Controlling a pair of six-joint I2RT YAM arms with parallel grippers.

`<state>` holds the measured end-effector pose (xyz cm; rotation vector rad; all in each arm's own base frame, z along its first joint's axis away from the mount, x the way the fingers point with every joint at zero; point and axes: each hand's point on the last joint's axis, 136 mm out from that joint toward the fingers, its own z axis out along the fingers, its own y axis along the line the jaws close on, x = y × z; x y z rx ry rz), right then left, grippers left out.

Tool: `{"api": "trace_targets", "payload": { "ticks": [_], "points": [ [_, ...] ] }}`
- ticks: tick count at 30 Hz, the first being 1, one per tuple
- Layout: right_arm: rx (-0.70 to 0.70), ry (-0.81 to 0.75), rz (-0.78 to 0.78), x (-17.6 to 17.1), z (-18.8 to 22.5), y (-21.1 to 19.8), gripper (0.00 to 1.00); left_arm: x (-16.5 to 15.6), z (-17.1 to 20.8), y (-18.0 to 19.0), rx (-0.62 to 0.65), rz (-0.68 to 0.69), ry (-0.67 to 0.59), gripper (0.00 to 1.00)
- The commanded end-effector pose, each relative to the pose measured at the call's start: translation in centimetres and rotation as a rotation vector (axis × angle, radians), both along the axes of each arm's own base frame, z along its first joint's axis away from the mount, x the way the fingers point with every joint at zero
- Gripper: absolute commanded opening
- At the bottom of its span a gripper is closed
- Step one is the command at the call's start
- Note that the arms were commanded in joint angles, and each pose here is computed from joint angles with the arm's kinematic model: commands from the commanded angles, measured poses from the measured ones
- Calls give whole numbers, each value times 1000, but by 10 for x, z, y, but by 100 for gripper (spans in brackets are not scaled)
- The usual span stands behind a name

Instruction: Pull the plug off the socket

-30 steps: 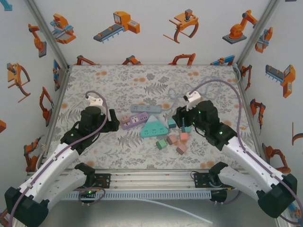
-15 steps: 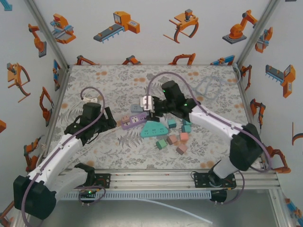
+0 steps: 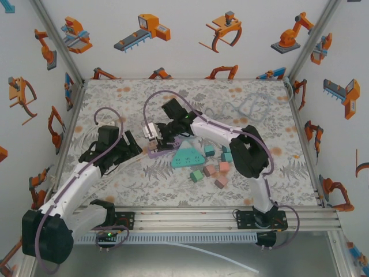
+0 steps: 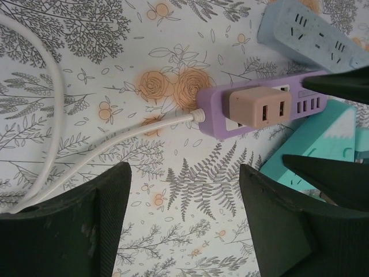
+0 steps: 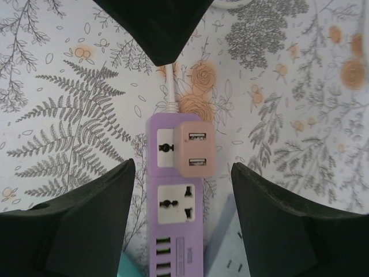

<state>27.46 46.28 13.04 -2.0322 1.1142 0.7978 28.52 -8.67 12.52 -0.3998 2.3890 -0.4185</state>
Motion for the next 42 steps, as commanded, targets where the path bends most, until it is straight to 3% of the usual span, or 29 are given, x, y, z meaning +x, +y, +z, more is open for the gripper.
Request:
{"api": "trace_targets", "payload": {
  "ticks": [1, 5, 9, 16, 19, 28, 42],
  "points": [
    [44, 56, 17, 1, 1, 15, 60, 4, -7, -5, -46, 6, 4, 70],
    [53, 101, 8, 5, -8, 24, 49, 9, -14, -12, -77, -12, -2, 69],
    [48, 128, 0, 6, -12, 26, 29, 16, -22, -18, -113, -7, -12, 65],
    [40, 148, 1, 2, -17, 23, 18, 30, -36, -23, -146, 30, 5, 59],
    [36, 152, -3, 0, -18, 22, 16, 36, -41, -27, -157, 32, 9, 52],
    [45, 152, -24, 1, -17, 21, 16, 34, -65, -31, -123, 30, 84, 47],
    [159, 189, -57, 6, 18, 34, 11, -10, -109, -18, -40, 19, 252, 43]
  ]
}}
